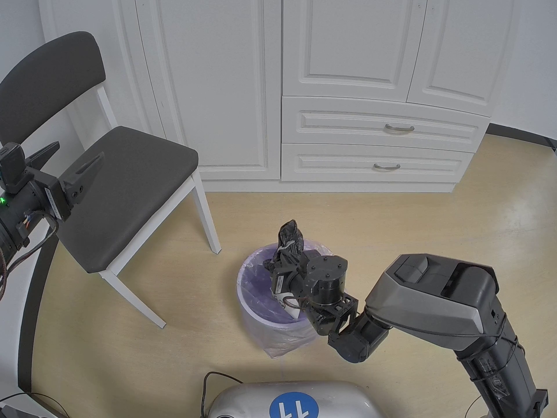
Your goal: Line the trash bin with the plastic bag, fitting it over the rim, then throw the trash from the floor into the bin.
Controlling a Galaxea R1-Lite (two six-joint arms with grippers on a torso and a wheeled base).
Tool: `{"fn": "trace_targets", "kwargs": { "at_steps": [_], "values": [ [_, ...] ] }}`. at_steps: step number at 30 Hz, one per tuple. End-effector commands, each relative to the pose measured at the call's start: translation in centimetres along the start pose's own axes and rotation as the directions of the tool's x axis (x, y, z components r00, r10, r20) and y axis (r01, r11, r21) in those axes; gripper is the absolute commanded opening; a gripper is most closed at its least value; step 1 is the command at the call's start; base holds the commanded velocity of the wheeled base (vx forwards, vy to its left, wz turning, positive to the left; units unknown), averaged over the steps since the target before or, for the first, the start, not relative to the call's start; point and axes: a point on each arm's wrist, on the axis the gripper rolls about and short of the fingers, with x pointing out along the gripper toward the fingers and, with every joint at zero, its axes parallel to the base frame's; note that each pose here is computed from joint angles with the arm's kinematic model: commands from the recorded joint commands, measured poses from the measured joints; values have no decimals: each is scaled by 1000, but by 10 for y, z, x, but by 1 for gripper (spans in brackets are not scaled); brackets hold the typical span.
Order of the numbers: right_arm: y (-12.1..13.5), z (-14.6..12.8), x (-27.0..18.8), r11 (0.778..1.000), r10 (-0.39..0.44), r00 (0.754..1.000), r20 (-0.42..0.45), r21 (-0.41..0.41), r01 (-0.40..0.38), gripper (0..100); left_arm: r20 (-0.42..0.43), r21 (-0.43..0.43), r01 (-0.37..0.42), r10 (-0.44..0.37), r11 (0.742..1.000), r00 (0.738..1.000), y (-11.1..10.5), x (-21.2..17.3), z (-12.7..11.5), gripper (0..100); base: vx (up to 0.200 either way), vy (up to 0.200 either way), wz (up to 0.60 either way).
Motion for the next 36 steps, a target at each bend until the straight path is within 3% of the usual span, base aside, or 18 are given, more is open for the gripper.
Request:
{"fn": "trace_targets", "kwargs": {
  "at_steps": [1,7,10,19,24,29,36],
  "values": [
    [6,-16,-15,999,19,998,-68,-37,-22,0,-4,-1,0,0,1000,1000,0,1,-1,100,0,0,0],
    [7,-12,-30,997,58,991,-120,-42,-64,0,-9,-2,7,-7,1000,1000,-1,2,-3,100,0,0,0],
    [2,-12,-39,991,127,978,-164,-23,-133,0,-12,-1,11,-11,1000,1000,-1,1,-4,100,0,0,0],
    [-12,11,-54,964,265,939,-221,97,-249,0,-7,-1,10,-10,1000,1000,-2,0,-3,100,0,0,0],
    [-31,18,-41,969,236,954,-186,123,-216,0,-7,-1,10,-10,1000,1000,-2,-1,-3,100,0,0,0],
    [-68,7,-10,978,160,980,-116,156,-141,0,-13,1,25,-25,1000,1000,-2,1,-4,100,0,0,0],
    [-85,-17,-8,979,164,972,-171,148,-139,0,-14,4,28,-28,1000,1000,-3,-2,-6,100,0,0,0]
  ]
}}
